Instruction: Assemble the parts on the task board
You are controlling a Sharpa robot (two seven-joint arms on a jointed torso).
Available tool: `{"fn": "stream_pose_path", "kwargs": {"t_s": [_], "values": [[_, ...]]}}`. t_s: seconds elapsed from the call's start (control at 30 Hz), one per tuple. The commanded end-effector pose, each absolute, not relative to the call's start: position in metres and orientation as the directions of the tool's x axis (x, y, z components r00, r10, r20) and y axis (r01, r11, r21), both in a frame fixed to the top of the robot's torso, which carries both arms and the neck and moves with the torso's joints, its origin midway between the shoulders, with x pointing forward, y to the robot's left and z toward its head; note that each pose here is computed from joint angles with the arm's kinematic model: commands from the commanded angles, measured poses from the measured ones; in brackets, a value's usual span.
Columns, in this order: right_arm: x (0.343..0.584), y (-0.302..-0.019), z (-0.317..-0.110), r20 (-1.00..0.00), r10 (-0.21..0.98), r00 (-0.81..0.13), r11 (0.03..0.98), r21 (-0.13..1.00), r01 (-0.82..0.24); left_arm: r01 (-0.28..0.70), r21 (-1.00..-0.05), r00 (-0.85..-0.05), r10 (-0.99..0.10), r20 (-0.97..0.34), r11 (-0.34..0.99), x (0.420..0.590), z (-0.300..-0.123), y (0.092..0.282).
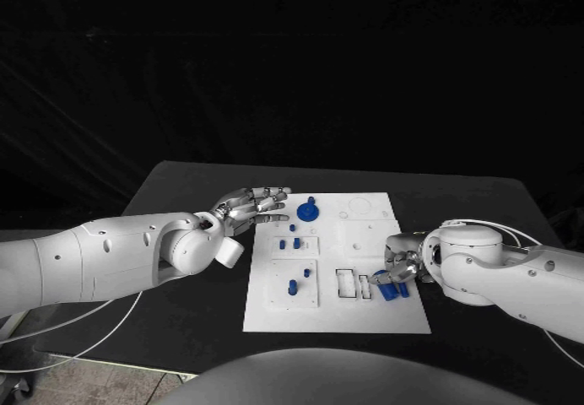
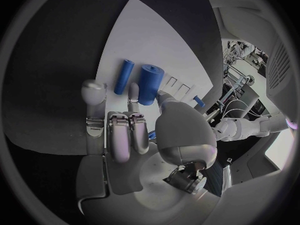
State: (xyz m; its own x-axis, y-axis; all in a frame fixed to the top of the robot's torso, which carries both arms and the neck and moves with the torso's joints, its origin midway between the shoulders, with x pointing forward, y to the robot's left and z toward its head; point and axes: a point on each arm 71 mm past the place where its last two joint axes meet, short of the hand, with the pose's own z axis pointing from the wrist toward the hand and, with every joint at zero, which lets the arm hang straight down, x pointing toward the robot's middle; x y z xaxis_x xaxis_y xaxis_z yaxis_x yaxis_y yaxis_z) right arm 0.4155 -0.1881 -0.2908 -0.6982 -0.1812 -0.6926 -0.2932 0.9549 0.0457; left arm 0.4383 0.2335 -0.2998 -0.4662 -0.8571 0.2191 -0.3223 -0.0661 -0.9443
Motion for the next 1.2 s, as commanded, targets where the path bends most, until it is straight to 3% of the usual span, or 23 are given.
{"fn": "stream_pose_path", "kwargs": {"t_s": [0.03, 0.47, 0.8, 1.2], "values": [[0.4116, -0.1892, -0.2975, -0.673, -0.202, -0.711, 0.953, 0.031, -0.301, -0.324, -0.943, -0.486, -0.843, 0.231, -0.071, 0.4373, -0.2994, 0.2302], [0.4081, -0.1852, -0.2999, -0.689, -0.190, -0.700, 0.950, 0.050, -0.308, -0.321, -0.944, -0.485, -0.843, 0.230, -0.073, 0.4372, -0.2992, 0.2306], [0.4058, -0.1888, -0.3044, -0.603, 0.022, -0.798, 0.971, 0.204, -0.128, -0.314, -0.946, -0.485, -0.844, 0.230, -0.077, 0.4373, -0.2986, 0.2306], [0.4057, -0.1938, -0.3040, -0.547, 0.185, -0.817, 0.955, 0.297, 0.018, -0.316, -0.946, -0.485, -0.843, 0.230, -0.077, 0.4373, -0.2990, 0.2298]]}}
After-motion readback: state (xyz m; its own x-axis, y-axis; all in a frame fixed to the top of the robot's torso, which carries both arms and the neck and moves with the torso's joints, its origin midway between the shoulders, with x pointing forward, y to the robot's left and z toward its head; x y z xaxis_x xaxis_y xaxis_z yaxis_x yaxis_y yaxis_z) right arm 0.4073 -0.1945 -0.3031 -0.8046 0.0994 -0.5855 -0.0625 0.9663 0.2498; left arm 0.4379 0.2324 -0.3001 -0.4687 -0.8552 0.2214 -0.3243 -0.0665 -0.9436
